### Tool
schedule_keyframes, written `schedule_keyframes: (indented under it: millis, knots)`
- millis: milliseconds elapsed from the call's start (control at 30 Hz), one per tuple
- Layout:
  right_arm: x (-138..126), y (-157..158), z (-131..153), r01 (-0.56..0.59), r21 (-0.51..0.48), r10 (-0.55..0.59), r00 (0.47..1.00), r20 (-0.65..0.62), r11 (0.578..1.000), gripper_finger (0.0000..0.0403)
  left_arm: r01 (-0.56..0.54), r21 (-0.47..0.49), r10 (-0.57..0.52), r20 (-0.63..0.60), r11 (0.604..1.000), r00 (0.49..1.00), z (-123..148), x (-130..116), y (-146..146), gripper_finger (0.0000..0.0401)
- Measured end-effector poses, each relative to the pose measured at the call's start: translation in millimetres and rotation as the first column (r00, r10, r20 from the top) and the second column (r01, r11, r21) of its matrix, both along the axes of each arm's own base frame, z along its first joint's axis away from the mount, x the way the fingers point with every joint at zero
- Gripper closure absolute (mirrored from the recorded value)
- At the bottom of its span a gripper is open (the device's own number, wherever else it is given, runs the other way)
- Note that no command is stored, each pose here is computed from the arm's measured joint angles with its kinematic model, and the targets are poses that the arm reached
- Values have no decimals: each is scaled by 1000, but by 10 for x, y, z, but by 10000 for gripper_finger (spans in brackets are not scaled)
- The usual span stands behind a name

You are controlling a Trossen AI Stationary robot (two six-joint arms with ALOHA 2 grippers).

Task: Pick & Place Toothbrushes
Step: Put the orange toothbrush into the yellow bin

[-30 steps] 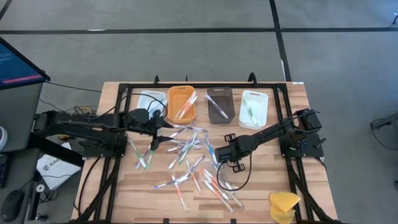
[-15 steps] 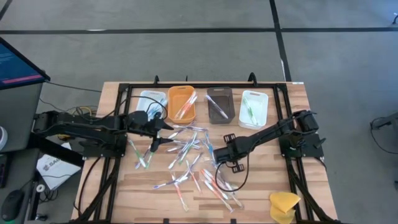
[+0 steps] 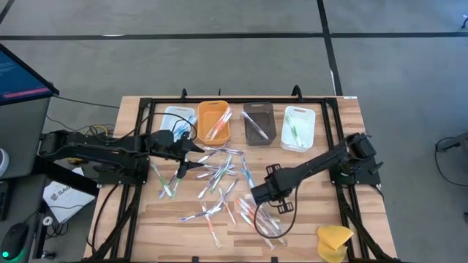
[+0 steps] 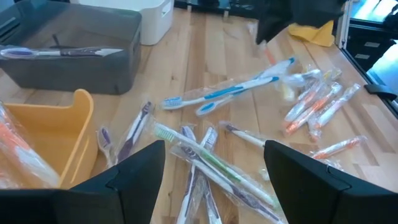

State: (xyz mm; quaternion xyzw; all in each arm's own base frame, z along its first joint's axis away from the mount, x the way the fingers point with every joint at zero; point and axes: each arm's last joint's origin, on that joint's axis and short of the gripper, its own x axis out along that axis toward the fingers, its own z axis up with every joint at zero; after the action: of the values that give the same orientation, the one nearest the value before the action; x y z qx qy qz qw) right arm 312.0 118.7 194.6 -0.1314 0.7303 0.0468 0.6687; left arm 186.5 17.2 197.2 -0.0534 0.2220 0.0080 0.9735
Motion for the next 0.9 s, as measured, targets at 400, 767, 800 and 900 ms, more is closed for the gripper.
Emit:
schedule_keyframes:
  millis: [400, 767, 800, 900]
  knots:
    - [34, 281, 585, -48, -10, 49, 995, 83, 999, 376, 103, 72, -113, 148, 992, 983, 135, 61, -160, 132]
    - [246, 411, 979, -244, -9, 232, 913, 335, 970, 376, 277, 342, -360, 207, 898, 910, 146, 170, -448, 132]
    - [268, 422, 1008, -264, -10, 250, 899, 359, 964, 375, 291, 378, -392, 223, 879, 893, 144, 200, -498, 132]
    - [330, 435, 1082, -314, -32, 297, 857, 421, 949, 378, 310, 475, -462, 244, 823, 853, 97, 291, -639, 132]
